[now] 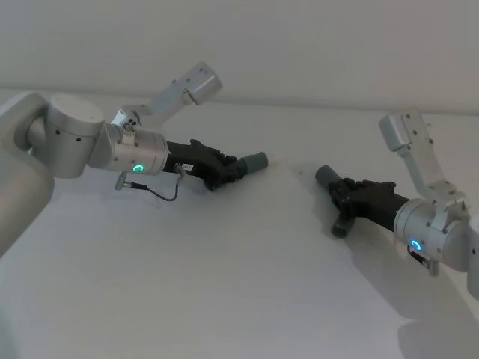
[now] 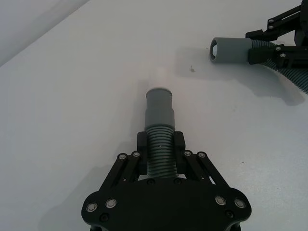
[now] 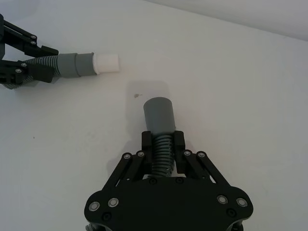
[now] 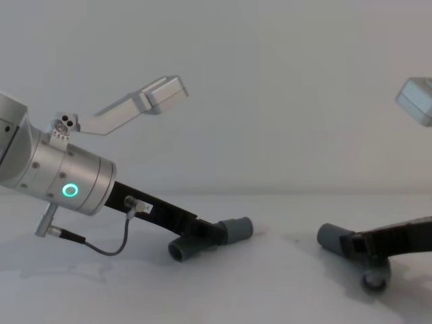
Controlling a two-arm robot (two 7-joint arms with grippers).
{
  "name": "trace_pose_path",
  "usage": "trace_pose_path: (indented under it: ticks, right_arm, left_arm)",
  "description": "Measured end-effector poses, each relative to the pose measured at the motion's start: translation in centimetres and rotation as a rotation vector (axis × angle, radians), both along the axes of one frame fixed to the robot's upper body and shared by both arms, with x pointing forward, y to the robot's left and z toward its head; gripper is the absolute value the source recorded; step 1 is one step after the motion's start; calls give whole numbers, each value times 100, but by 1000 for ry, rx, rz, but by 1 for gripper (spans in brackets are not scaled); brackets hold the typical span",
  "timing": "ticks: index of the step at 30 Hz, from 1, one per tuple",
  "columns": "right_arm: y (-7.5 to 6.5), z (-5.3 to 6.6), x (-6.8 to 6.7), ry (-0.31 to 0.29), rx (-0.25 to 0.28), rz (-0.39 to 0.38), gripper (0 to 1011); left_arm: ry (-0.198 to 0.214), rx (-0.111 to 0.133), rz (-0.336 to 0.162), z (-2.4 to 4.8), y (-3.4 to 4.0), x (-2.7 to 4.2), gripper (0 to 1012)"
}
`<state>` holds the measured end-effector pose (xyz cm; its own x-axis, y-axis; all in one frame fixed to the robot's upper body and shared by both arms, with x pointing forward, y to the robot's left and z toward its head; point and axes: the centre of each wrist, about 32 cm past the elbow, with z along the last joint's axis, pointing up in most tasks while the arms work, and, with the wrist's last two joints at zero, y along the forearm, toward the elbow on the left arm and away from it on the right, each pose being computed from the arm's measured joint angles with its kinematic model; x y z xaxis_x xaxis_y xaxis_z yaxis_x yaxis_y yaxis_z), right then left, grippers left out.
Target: Use both hands to pick up one end of the pipe from the table, align the ends, and insert them.
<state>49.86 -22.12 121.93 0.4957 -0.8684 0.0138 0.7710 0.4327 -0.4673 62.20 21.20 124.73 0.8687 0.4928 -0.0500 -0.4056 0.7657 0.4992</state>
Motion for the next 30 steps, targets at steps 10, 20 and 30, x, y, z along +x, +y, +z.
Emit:
trace_pose_path:
  ticks: [10,20,30]
  right_arm:
    - [0,0,0,0,0,0,226]
    - [0,-1,0,1,0,0,215]
    - [-18,6,-12,-27,-8,6,211]
  left_arm:
    - [0,0,-1,1,0,0,302]
    - [0,0,-1,1,2,0,302]
    - [-49,3,-27,26,15,-4,302]
